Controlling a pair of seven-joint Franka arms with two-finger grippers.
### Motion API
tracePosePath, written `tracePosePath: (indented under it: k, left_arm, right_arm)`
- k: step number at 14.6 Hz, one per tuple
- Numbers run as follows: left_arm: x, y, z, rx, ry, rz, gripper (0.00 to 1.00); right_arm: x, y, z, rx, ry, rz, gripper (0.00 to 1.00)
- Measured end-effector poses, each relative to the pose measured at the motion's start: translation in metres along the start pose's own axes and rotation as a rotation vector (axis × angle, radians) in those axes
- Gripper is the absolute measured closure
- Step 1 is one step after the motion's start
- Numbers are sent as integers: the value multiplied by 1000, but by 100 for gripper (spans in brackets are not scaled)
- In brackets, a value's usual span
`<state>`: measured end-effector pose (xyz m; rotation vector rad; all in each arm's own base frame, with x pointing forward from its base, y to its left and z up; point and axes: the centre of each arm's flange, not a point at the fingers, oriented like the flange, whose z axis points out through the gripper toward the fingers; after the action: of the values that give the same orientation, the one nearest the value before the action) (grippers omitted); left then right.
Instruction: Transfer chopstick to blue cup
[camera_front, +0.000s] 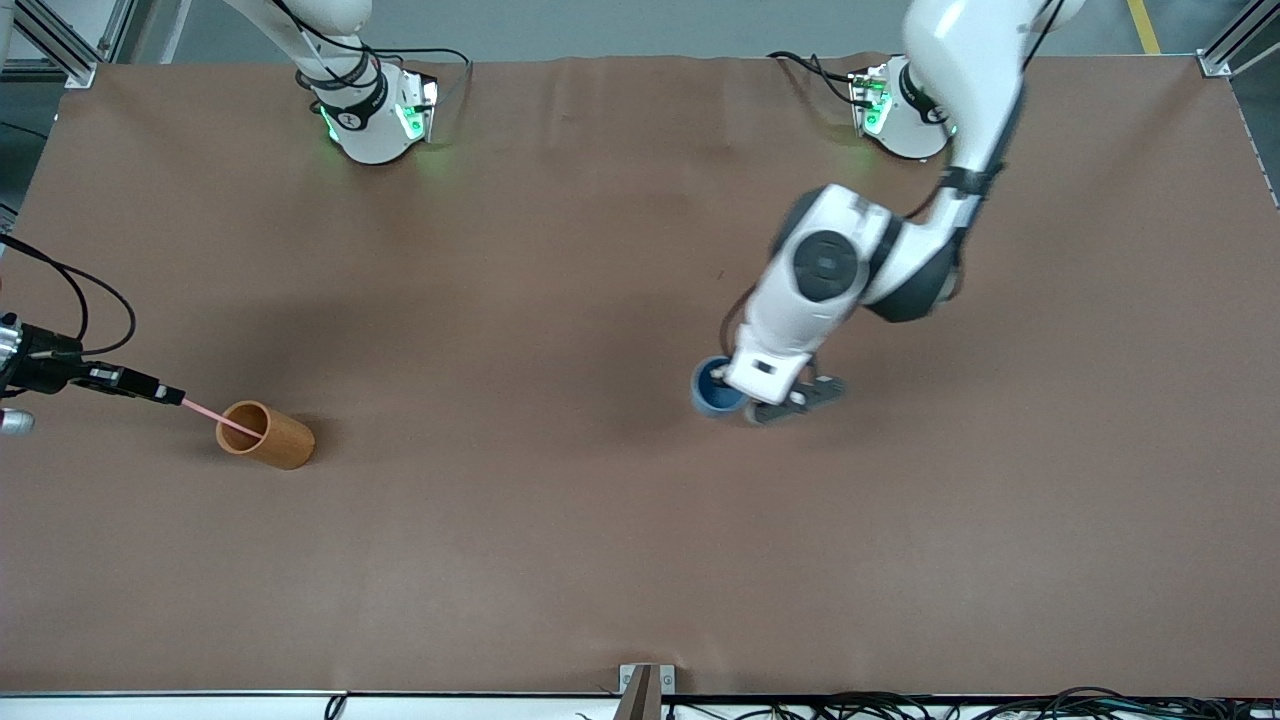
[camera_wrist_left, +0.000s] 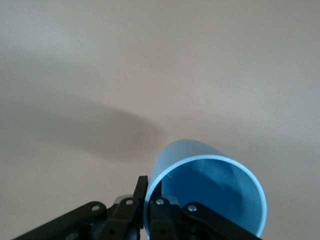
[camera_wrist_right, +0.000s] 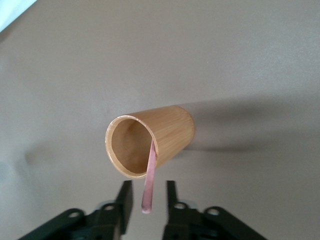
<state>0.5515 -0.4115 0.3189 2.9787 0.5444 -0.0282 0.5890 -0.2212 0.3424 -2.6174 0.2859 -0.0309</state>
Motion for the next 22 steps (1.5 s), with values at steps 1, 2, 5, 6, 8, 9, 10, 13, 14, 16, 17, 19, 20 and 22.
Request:
tracePosePath:
  k: [1, 2, 5, 6, 8, 9, 10, 13, 14, 16, 17, 19, 20, 22]
  left_arm:
    - [-13, 17, 8, -2, -3, -19, 95]
    - [-24, 31, 18, -4, -6, -36, 95]
    - [-39, 56, 47, 3, -6, -56, 95]
    - [-37, 58, 54, 5, 4, -54, 95]
    - [-30, 57, 65, 6, 33, -42, 95]
    - [-28, 57, 68, 7, 43, -38, 95]
    - [-27, 57, 69, 10, 51, -31, 95]
    - [-27, 57, 71, 21, 66, -13, 95]
    - [-28, 57, 73, 25, 69, -9, 95]
    - [-28, 56, 75, 30, 72, -5, 95]
    - [-28, 57, 75, 31, 72, -4, 92]
    - [-27, 58, 73, 27, 77, -2, 86]
    - [-25, 58, 71, 23, 82, -1, 78]
    - [-18, 61, 55, 4, 98, -8, 57]
  right_arm:
    - [0, 0, 0, 5, 3, 2, 71]
    - [0, 0, 0, 7, 5, 3, 77]
    - [0, 0, 0, 8, 5, 4, 90]
    - [0, 0, 0, 8, 5, 4, 90]
    - [0, 0, 0, 8, 5, 4, 90]
    - [0, 0, 0, 8, 5, 4, 90]
    - [0, 0, 0, 8, 5, 4, 90]
    - [2, -3, -5, 6, 15, -1, 90]
    - [3, -5, -10, 4, 24, -6, 90]
    - [3, -15, -26, 3, 43, -23, 90]
    - [2, -22, -38, -2, 54, -35, 90]
    - [0, -38, -68, -38, 60, -65, 90]
    - [-2, -49, -86, -59, 56, -70, 90]
    - [-7, -71, -122, -95, 45, -65, 90]
